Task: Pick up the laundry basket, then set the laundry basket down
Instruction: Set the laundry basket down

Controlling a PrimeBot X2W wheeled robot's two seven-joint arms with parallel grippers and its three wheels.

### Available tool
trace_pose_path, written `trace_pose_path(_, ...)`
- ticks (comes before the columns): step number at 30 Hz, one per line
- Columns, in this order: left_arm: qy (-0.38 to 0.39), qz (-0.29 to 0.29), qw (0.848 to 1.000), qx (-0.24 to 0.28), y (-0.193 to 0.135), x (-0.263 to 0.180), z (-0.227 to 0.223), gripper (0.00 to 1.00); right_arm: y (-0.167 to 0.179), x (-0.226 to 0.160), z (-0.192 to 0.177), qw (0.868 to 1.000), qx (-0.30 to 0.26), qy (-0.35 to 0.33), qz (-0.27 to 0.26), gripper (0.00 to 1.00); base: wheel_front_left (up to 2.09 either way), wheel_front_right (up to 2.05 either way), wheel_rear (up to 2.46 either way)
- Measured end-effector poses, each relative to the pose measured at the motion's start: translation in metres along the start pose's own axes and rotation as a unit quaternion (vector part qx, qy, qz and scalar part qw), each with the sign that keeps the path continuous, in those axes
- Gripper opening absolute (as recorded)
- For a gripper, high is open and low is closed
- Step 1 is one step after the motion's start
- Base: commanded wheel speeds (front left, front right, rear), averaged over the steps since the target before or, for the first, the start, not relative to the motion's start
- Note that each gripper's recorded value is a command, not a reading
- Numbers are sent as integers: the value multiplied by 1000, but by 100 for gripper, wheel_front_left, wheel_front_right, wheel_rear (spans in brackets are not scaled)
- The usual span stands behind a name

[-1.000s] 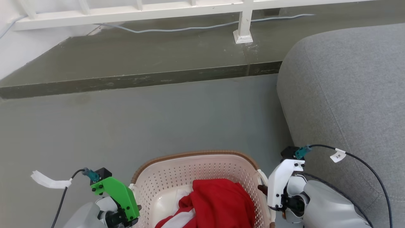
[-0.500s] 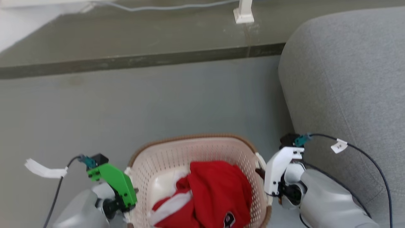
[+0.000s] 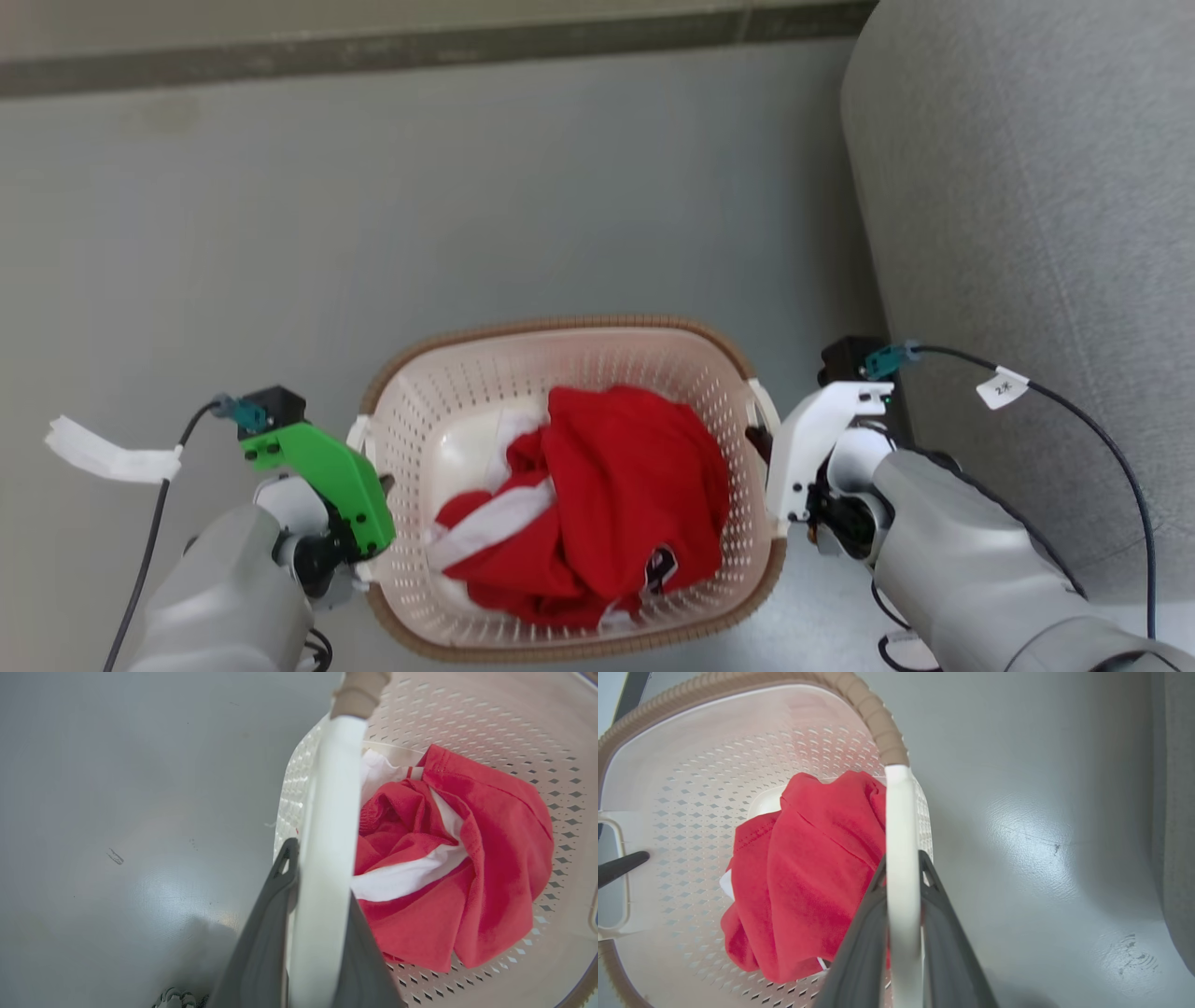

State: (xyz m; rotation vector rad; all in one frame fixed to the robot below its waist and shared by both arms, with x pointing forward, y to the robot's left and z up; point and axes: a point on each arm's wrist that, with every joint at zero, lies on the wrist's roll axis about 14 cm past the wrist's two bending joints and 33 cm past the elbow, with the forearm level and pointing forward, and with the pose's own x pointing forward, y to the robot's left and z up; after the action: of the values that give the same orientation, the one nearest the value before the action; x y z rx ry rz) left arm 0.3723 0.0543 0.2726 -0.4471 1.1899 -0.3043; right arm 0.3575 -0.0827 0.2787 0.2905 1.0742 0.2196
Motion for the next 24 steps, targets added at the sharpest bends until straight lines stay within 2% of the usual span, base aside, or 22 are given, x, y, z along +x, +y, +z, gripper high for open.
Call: trace_pose_path(24, -18, 12, 1000, 17, 42, 79, 25, 0, -22, 85, 18, 999, -19, -14, -23, 0, 0, 0, 0)
